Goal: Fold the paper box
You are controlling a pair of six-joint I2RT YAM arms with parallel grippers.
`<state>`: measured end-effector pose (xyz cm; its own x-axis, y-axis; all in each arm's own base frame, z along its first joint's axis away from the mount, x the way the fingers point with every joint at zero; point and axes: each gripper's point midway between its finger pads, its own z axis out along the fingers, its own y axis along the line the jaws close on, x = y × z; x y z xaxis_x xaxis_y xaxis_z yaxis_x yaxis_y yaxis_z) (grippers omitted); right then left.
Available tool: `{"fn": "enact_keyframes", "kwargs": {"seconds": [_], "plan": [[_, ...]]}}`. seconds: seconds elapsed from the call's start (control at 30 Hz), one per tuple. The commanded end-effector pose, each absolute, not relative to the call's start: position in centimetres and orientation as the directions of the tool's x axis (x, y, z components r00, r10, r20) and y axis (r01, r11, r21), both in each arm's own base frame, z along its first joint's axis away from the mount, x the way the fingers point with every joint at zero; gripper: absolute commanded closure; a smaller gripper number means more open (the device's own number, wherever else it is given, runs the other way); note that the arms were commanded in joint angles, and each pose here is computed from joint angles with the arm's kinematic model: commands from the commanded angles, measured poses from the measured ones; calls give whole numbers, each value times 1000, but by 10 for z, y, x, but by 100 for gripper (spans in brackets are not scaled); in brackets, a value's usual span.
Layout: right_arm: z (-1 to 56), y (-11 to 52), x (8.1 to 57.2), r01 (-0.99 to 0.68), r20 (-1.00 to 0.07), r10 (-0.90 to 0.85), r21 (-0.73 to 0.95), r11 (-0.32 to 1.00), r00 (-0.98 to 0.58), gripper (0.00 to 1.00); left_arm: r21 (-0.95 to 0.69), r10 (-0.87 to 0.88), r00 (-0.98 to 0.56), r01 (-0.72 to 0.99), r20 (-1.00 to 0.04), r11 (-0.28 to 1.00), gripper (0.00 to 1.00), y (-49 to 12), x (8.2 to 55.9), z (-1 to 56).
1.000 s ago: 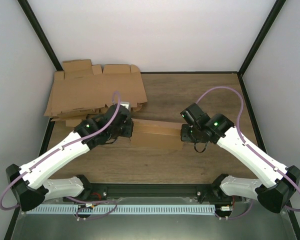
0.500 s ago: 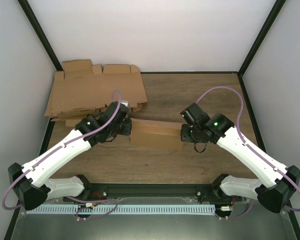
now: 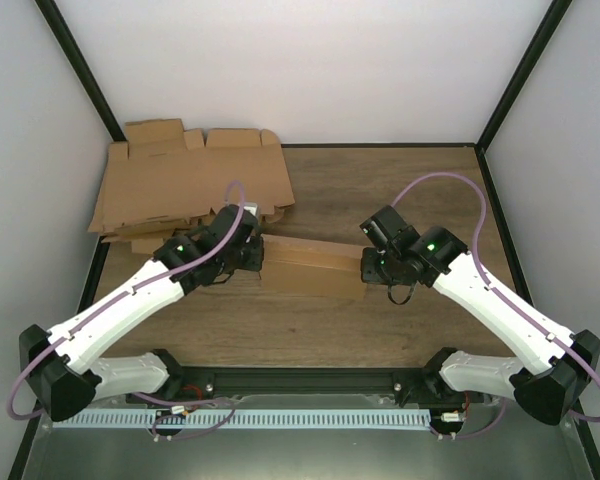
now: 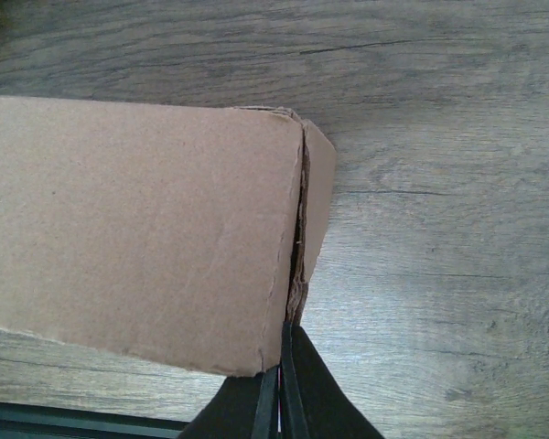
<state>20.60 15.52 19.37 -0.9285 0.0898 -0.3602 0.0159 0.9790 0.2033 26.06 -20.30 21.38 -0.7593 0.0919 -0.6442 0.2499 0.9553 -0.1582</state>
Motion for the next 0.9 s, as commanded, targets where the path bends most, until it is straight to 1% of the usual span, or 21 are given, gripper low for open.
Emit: {"fn": "enact_keyframes", "kwargs": {"seconds": [0.0, 0.23, 0.43, 0.47, 0.5, 0.53, 0.57, 0.67, 0.73, 0.8, 0.87], "plan": [[184, 152, 195, 15, -306, 70, 177, 984, -950, 99, -194, 90, -792, 256, -604, 947, 96, -204, 250, 194], [173, 149, 190, 10, -285, 55, 158, 987, -957, 99, -210, 98, -825, 254, -556, 944, 96, -202, 239, 168], [173, 151, 192, 10, -292, 58, 164, 986, -955, 98, -228, 86, -832, 248, -548, 942, 96, -201, 235, 163], [176, 152, 194, 9, -300, 60, 168, 986, -952, 95, -226, 83, -828, 246, -554, 943, 96, -201, 236, 166], [181, 152, 196, 5, -312, 60, 174, 985, -948, 88, -220, 84, -826, 245, -558, 944, 96, -200, 236, 168], [186, 153, 197, 1, -323, 59, 178, 984, -945, 82, -217, 81, -820, 243, -566, 945, 92, -200, 238, 174], [193, 154, 199, -6, -336, 58, 187, 982, -940, 77, -217, 79, -814, 244, -575, 945, 84, -201, 240, 181], [213, 159, 202, -35, -364, 46, 212, 977, -930, 70, -222, 73, -801, 251, -594, 942, 56, -202, 243, 200], [226, 162, 202, -56, -373, 34, 228, 972, -927, 67, -229, 77, -796, 264, -600, 937, 43, -203, 242, 213], [236, 166, 201, -79, -379, 22, 247, 966, -925, 67, -246, 76, -791, 278, -607, 929, 37, -205, 240, 225], [249, 174, 199, -115, -385, 7, 294, 949, -923, 65, -265, 80, -793, 294, -605, 918, 35, -207, 235, 235]]}}
